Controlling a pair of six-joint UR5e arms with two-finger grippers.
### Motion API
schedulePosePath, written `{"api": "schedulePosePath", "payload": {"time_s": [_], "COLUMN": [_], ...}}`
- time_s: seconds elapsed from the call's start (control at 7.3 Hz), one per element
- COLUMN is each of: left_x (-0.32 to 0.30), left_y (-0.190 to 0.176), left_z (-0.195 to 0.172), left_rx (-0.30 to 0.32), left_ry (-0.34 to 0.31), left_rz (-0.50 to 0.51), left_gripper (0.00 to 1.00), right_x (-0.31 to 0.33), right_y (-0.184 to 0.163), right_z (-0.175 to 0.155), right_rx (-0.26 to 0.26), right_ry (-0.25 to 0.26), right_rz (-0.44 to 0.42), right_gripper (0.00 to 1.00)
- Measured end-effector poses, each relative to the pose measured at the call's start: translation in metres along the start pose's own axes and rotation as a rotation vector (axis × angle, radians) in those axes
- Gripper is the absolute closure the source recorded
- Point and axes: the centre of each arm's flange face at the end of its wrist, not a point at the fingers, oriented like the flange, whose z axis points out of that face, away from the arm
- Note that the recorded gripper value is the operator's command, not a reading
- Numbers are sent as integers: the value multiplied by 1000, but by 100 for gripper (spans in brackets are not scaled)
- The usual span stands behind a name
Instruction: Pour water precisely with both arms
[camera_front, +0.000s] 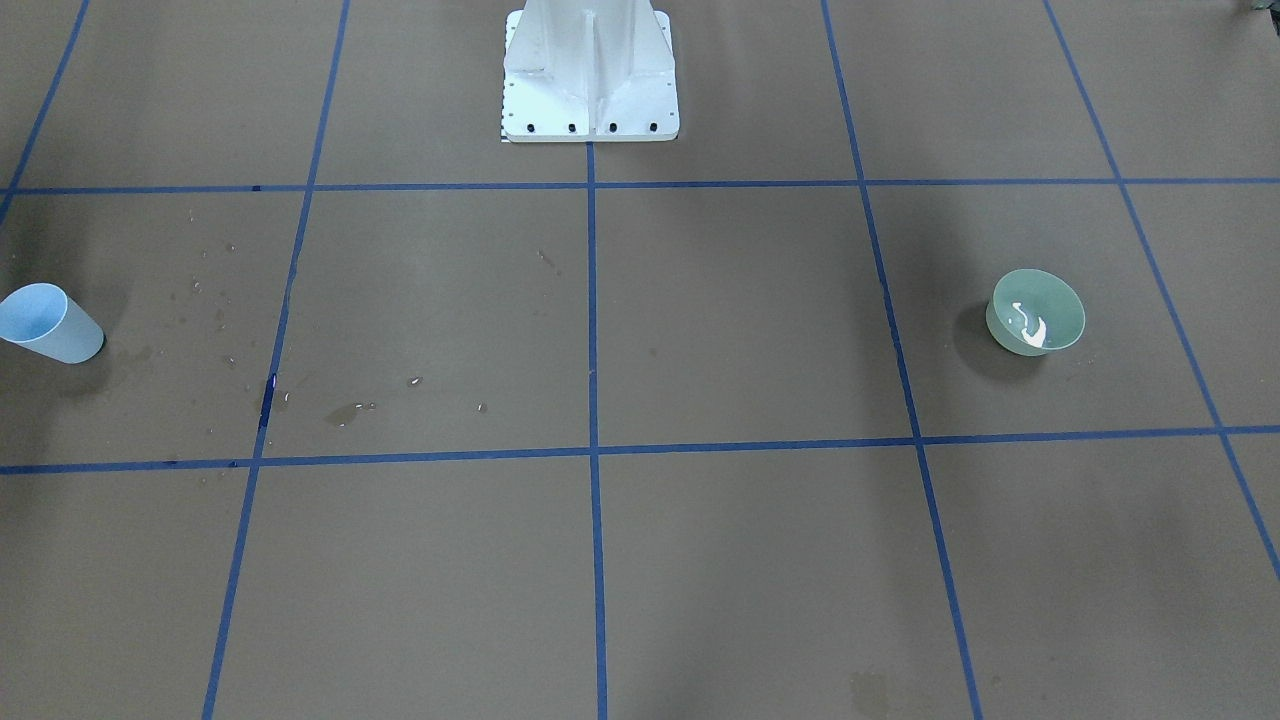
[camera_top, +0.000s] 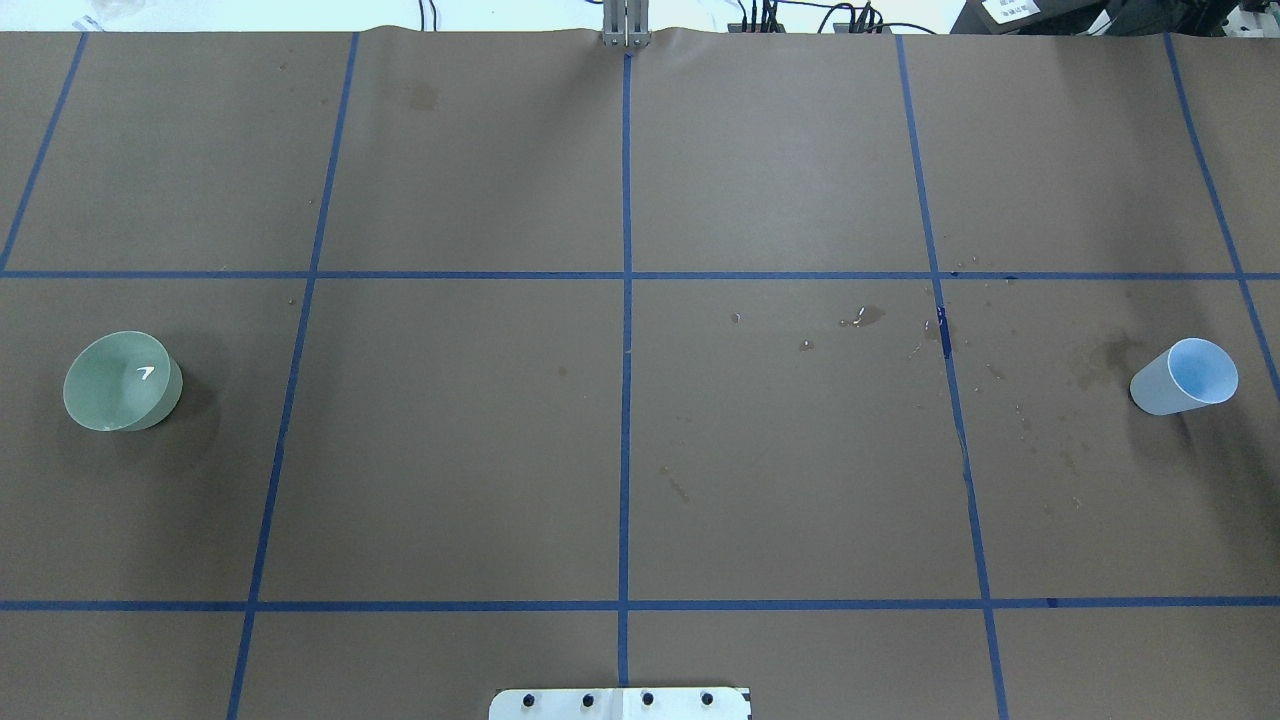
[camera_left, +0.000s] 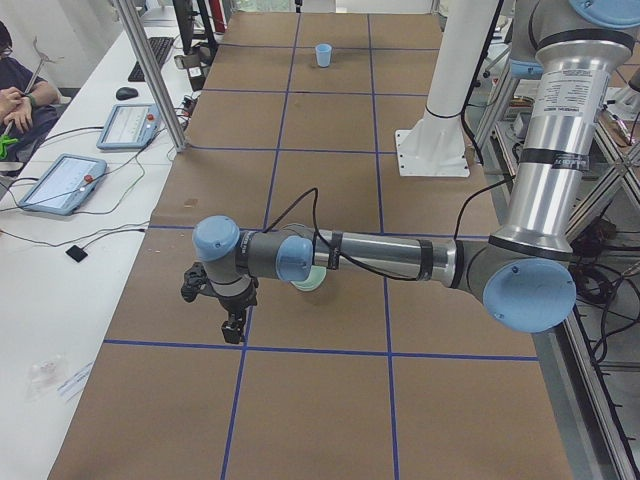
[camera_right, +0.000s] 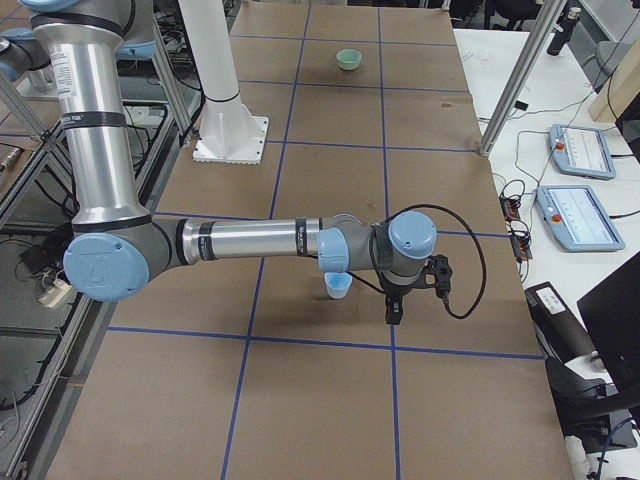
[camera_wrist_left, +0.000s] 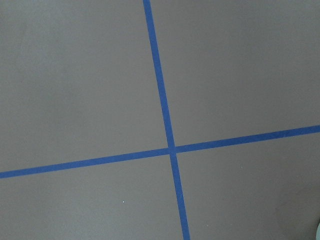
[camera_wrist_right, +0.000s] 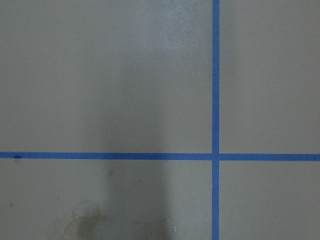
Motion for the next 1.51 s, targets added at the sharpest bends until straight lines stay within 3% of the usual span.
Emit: {"api": "schedulePosePath", "payload": {"time_s": [0.55,1.51], "left_x": [-16,-11], "left_y": [31,34], "left_z": [-18,-24], "left_rx": [35,47], "left_ry": [34,35], "left_rz": [-81,-93], "left_gripper": [0,0], "right_x": [9,23], "right_y": [18,27], "right_z": [-4,-13], "right_rx": [4,21], "right_ry": [1,0], "right_rz": [17,41], "right_gripper": [1,1]}}
